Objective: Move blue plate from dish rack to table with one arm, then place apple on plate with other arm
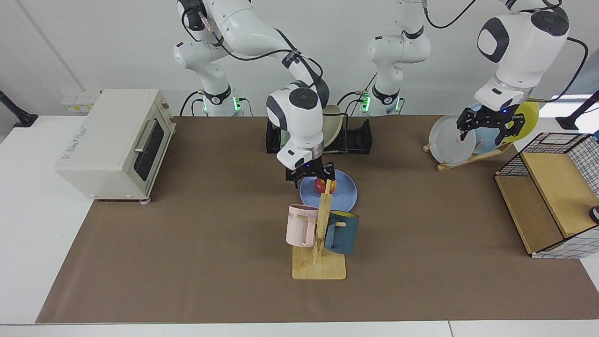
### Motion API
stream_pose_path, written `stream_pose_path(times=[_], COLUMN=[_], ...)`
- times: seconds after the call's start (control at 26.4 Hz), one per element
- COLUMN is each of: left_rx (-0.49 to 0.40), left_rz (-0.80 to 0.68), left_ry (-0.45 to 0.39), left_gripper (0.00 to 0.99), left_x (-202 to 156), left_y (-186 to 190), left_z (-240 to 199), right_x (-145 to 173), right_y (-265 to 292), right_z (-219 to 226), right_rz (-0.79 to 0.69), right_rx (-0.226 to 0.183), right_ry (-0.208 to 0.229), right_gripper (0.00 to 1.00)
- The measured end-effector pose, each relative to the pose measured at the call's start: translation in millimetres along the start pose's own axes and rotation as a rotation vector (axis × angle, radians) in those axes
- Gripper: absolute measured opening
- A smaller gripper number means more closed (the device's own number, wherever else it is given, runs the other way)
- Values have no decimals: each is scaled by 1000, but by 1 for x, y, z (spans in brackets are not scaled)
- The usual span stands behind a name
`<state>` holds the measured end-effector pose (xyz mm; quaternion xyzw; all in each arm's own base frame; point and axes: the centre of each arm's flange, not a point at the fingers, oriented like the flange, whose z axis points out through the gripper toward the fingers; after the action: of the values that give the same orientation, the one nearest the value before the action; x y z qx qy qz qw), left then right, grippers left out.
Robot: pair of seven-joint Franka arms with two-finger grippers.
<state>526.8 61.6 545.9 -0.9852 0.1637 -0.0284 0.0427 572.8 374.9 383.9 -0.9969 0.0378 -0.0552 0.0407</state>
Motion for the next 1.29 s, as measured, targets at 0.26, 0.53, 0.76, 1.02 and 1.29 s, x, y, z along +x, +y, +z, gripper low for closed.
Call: stream_pose_path(times=[0.26, 0.53, 0.76, 1.02, 1.29], left_rx=[-1, -23, -32, -34, -34], left_rz=[-3, -70, -87, -89, -89], left_ry=[-1, 6, 17, 14, 14], left_gripper=[991, 991, 991, 991, 991], left_x=[0, 2, 7, 8, 8], left_y=[-1, 2, 6, 6, 6], left_z=[0, -6, -11, -10, -10], right_x=[34, 38, 39, 29, 29], right_y=[81, 157, 241, 307, 316], right_z=[-84, -159, -217, -258, -276], right_rz=[-132, -258, -300, -226, -214], right_rx=[-51, -60, -54, -54, -67], right_ry=[-94, -144, -159, -157, -91], right_gripper=[1000, 1000, 1000, 1000, 1000])
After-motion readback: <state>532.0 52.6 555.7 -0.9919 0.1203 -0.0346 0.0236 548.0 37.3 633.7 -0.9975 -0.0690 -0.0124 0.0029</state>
